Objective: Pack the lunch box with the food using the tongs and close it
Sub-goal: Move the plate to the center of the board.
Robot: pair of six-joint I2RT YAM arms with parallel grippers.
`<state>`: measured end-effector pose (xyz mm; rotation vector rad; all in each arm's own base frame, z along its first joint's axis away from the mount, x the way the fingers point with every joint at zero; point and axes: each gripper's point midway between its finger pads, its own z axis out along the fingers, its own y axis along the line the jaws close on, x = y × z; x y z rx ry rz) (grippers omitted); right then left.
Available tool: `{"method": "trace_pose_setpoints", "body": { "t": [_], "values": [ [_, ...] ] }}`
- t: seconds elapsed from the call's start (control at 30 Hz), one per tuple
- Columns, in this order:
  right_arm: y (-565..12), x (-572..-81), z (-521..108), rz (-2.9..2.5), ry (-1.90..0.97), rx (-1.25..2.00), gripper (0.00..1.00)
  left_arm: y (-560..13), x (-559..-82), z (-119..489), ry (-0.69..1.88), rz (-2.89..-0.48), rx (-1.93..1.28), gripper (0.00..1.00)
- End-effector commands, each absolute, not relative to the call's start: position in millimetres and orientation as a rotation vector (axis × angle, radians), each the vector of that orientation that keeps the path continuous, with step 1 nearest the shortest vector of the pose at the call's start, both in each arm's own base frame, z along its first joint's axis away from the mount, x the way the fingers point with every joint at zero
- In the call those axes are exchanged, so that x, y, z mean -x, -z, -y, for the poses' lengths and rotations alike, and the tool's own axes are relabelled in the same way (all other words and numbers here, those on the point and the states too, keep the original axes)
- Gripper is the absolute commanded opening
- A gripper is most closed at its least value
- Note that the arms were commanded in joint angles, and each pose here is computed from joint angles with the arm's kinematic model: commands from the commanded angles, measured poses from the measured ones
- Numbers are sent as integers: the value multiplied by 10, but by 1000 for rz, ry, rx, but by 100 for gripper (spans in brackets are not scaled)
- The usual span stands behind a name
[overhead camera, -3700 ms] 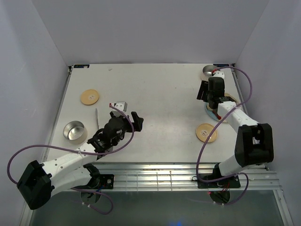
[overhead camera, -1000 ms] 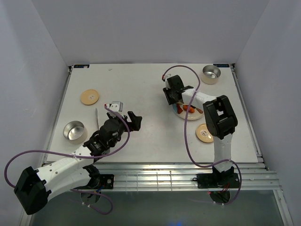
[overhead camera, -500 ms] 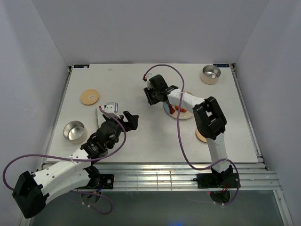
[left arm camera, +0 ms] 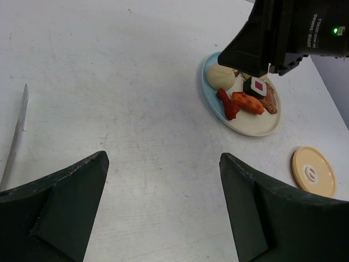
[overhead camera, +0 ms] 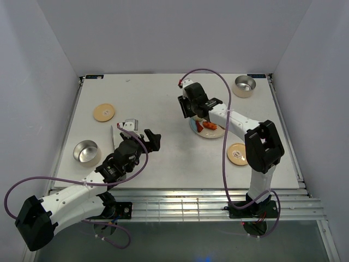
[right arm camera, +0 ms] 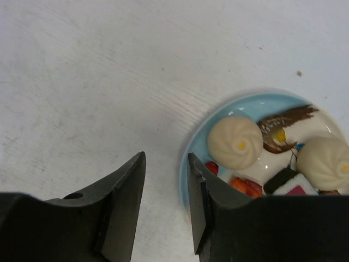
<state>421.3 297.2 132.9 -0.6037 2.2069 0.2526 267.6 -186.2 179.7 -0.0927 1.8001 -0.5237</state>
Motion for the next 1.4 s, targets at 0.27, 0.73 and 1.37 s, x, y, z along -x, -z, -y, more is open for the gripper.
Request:
{"method": "trace_pose_setpoints", "body": {
  "t": [0.27,0.73,1.37],
  "values": [
    [-770,-4054,-2639,-2311,-215,652,43,-1776,-2685,1850,510,-1801,102,93],
    [-401,-4093,-2701,-2373,-248,667,42,-1818,-2674,1850,524,-1789,103,93],
    [-478,-4136,-3280,-2320,-513,700,42,-1686,-2738,1825,449,-1823,93,93]
  ]
}}
